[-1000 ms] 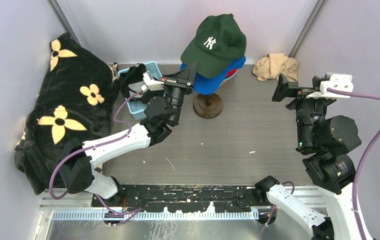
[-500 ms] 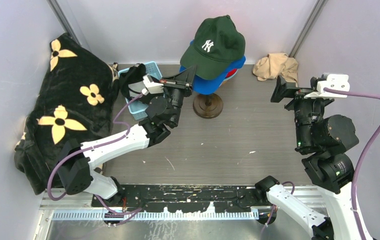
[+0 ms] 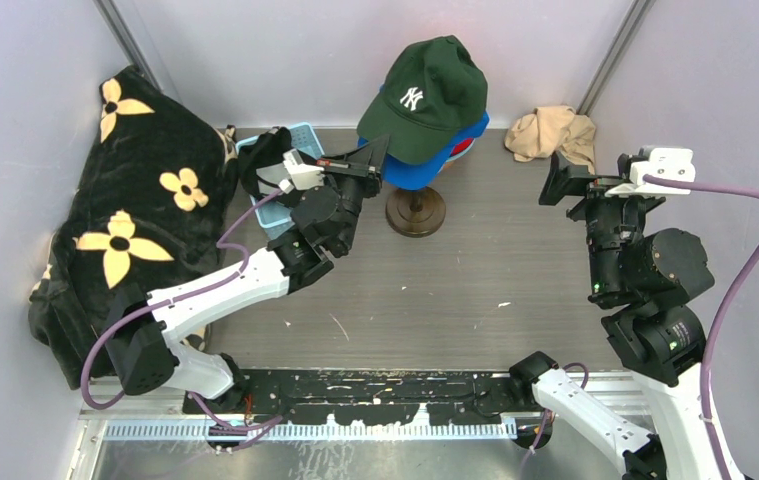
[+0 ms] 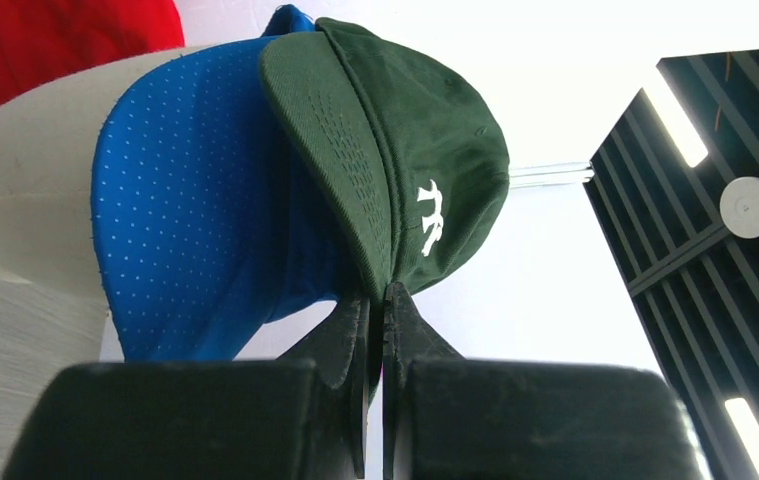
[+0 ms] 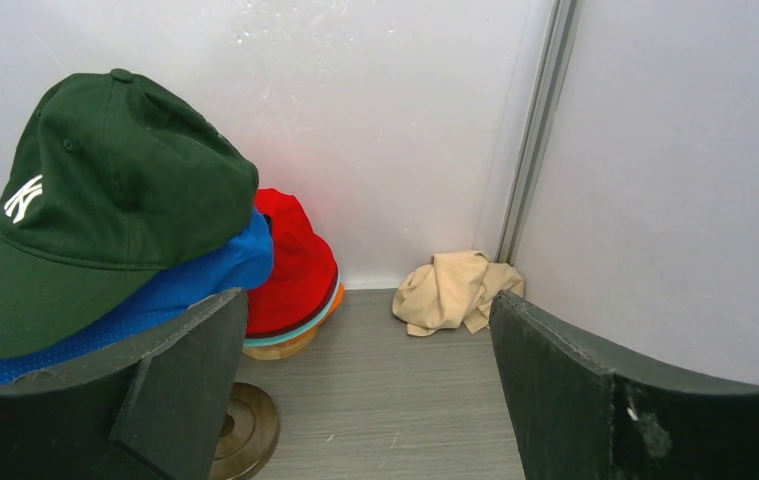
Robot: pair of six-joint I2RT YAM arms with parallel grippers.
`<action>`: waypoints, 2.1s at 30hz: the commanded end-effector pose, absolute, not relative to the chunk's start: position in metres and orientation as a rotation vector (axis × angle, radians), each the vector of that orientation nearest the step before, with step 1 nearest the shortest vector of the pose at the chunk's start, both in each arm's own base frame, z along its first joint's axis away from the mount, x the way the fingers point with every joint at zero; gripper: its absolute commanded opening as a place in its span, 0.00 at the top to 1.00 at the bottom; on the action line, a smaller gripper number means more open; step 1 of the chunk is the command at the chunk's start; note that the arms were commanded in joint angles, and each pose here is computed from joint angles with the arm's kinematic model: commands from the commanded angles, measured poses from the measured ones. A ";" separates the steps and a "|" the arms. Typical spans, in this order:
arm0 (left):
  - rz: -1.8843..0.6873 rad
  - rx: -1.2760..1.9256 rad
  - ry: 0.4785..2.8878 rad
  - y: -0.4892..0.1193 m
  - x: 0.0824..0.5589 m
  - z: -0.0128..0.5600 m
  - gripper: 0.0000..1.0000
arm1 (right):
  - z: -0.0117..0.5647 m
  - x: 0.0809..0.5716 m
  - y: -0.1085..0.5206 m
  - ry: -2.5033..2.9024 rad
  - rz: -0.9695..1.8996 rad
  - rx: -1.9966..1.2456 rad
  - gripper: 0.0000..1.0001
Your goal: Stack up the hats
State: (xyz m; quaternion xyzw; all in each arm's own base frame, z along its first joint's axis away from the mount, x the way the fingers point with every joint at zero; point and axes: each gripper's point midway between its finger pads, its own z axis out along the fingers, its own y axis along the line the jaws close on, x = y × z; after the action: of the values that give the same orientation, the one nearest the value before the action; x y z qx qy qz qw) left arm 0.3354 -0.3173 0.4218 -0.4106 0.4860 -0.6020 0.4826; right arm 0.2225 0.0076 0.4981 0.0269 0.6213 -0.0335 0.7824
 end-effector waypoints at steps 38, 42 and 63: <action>-0.600 -0.821 1.353 -0.138 0.302 0.433 0.41 | 0.490 0.267 0.076 1.349 0.170 -0.056 0.07; -0.429 -0.767 1.444 -0.113 0.335 0.426 0.41 | 0.490 0.276 0.097 1.355 0.239 -0.114 0.08; -0.252 -0.939 1.899 -0.084 0.458 0.220 0.42 | 0.477 0.292 0.098 1.398 0.166 -0.147 0.08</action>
State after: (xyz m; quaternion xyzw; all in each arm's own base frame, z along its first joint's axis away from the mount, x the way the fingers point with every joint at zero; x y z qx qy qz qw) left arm 0.4477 -0.0733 0.2300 -0.3733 0.7803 -0.0717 0.4965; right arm 0.2902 0.1020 0.4639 -0.0799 0.6606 0.0793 0.7422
